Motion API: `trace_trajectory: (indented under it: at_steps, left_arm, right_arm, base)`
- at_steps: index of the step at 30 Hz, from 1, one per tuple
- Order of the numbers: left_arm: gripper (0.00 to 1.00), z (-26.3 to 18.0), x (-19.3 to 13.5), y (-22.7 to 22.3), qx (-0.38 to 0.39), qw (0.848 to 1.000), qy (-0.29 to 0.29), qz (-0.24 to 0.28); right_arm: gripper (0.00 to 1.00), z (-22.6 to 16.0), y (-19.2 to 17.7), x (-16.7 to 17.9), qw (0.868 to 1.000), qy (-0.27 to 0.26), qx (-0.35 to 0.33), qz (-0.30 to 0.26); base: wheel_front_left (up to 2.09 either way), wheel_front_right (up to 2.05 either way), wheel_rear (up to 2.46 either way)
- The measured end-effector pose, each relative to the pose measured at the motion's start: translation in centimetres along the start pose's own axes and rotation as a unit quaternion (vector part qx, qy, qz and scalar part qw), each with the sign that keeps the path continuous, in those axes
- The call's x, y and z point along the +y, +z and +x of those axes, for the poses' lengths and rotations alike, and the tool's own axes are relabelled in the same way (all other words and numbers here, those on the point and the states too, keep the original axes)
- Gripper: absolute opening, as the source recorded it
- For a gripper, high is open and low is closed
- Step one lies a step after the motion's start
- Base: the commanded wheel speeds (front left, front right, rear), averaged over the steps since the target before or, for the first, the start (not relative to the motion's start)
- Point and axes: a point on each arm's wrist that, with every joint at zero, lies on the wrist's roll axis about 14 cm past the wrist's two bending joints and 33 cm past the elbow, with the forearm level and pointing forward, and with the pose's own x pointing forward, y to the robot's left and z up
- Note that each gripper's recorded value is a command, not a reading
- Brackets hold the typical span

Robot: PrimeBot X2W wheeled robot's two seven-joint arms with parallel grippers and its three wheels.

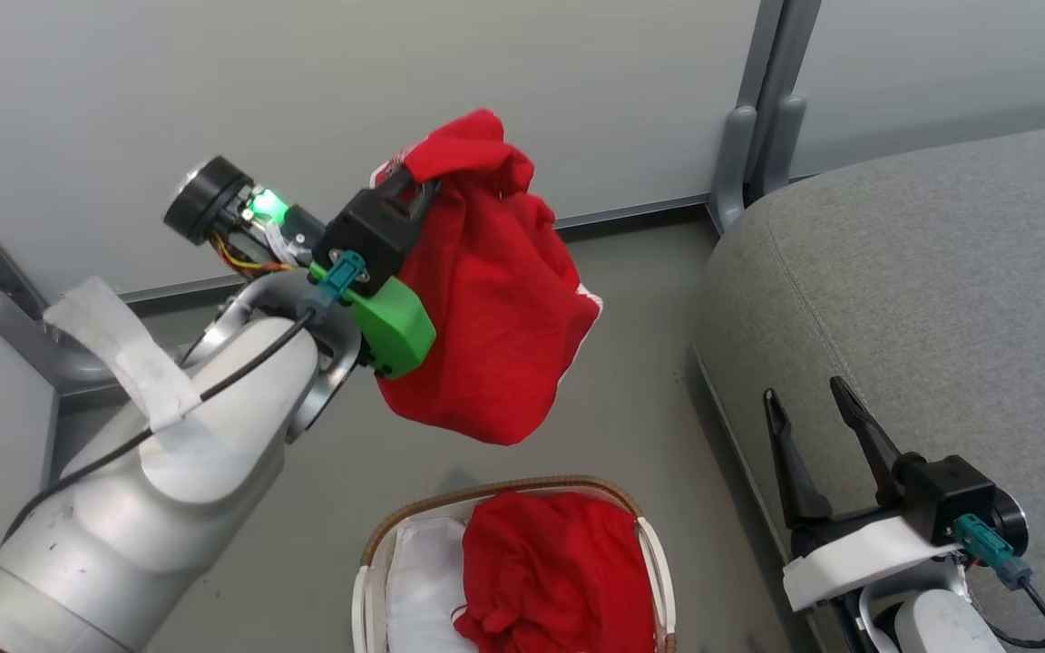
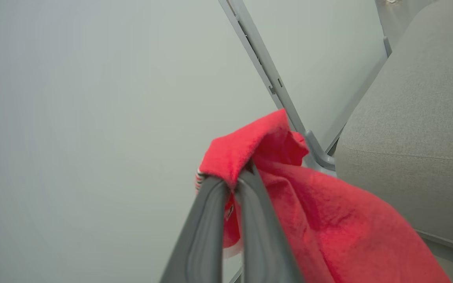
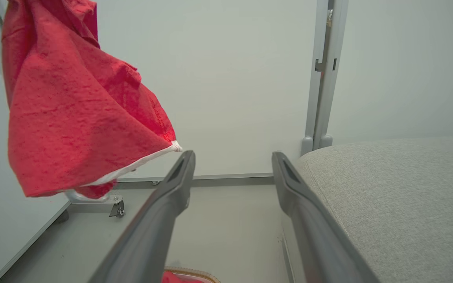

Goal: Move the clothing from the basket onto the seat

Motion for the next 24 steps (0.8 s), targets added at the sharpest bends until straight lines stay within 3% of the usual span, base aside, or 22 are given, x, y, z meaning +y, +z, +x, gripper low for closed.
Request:
trace_trajectory:
  at_steps: [9,14,19,24]
  left_arm:
    - [0.0,1.4,1.2,4.1,-0.037,0.999,0.001,0.02]
    - [0.0,1.5,0.4,4.9,-0.046,0.999,-0.009,0.018]
    - [0.0,1.3,-0.2,4.9,-0.046,0.999,-0.018,0.02]
    - [0.0,1.0,-1.1,4.4,-0.04,0.999,-0.03,0.019]
  right_arm:
    - [1.0,0.6,1.2,2.0,0.999,0.031,-0.019,0.002]
    - [1.0,1.8,3.1,4.9,0.996,0.076,-0.049,0.005]
    - [1.0,3.5,4.5,8.3,0.988,0.134,-0.068,-0.02]
    - [1.0,5.0,2.7,10.5,0.981,0.178,-0.039,-0.059]
  base:
    - [0.0,0.0,0.0]
    - [0.0,0.0,0.0]
    - [0.0,0.0,0.0]
    - [0.0,0.0,0.0]
